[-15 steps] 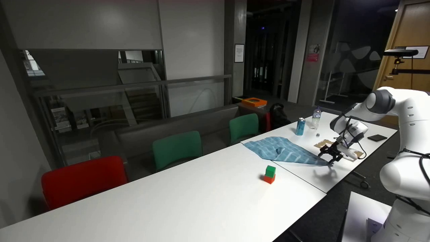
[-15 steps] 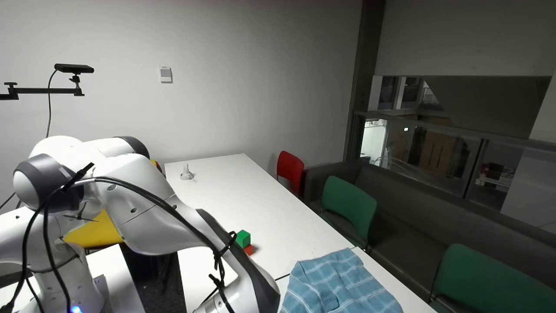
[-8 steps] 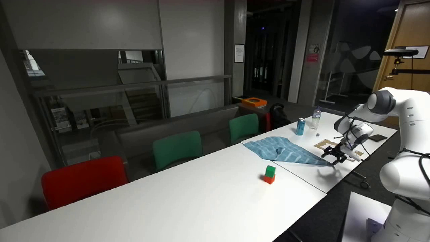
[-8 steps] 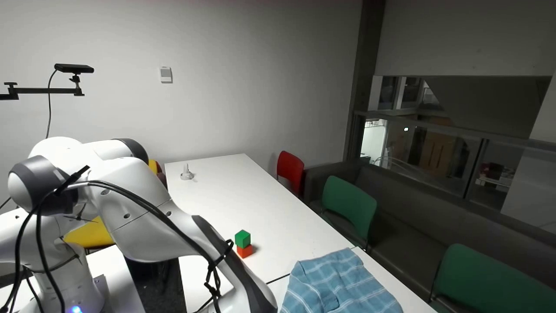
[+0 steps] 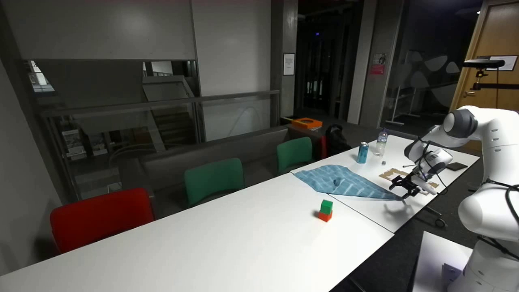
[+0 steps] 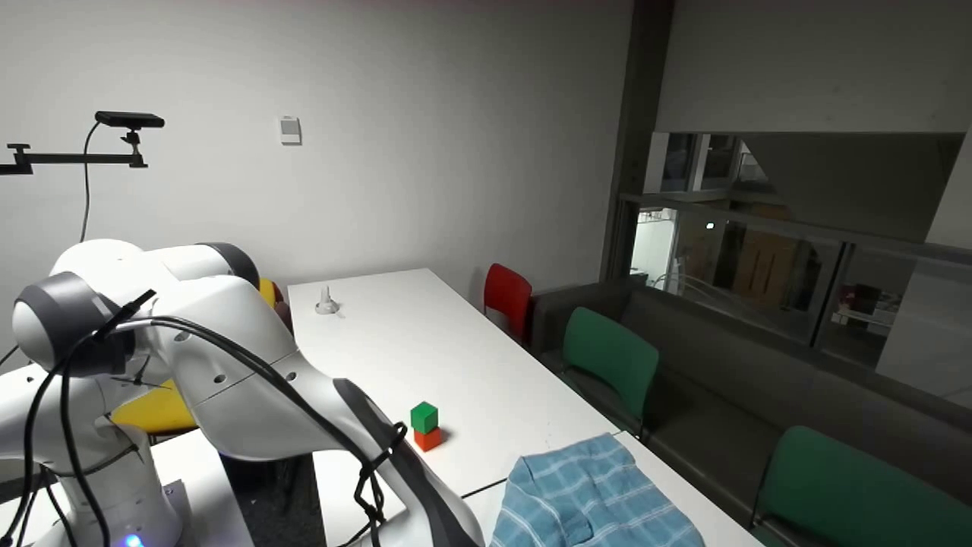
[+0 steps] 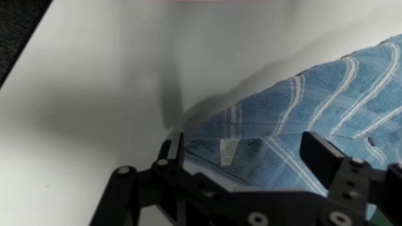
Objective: Fold the blue towel around the yellow block
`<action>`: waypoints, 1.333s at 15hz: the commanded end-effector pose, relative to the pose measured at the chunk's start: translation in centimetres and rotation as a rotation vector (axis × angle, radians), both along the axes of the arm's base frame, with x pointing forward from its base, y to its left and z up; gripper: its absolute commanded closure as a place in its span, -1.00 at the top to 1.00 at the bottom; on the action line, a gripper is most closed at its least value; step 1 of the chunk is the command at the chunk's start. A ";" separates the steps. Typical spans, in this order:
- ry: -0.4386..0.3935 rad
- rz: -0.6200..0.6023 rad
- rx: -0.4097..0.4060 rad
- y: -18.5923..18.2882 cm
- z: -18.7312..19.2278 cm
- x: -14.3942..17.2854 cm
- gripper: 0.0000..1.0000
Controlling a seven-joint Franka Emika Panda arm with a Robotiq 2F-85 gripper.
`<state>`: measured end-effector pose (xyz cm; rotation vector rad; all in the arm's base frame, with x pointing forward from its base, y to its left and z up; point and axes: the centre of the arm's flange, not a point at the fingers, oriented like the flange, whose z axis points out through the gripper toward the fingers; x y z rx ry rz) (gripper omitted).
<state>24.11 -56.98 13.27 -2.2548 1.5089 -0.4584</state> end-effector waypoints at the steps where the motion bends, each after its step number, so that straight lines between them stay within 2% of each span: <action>1: 0.005 -0.078 -0.055 0.2 0.3 -1.0 1.00; 6: 0.023 -0.106 -0.075 -0.1 0.3 -1.4 1.00; 14: 0.020 -0.082 -0.066 -0.2 0.3 -1.6 1.00; 15: 0.021 -0.081 -0.065 -0.2 0.3 -1.6 0.84; 18: 0.018 -0.071 -0.062 -0.2 0.3 -1.6 0.98; 20: 0.015 -0.059 -0.060 -0.2 0.4 -1.7 1.00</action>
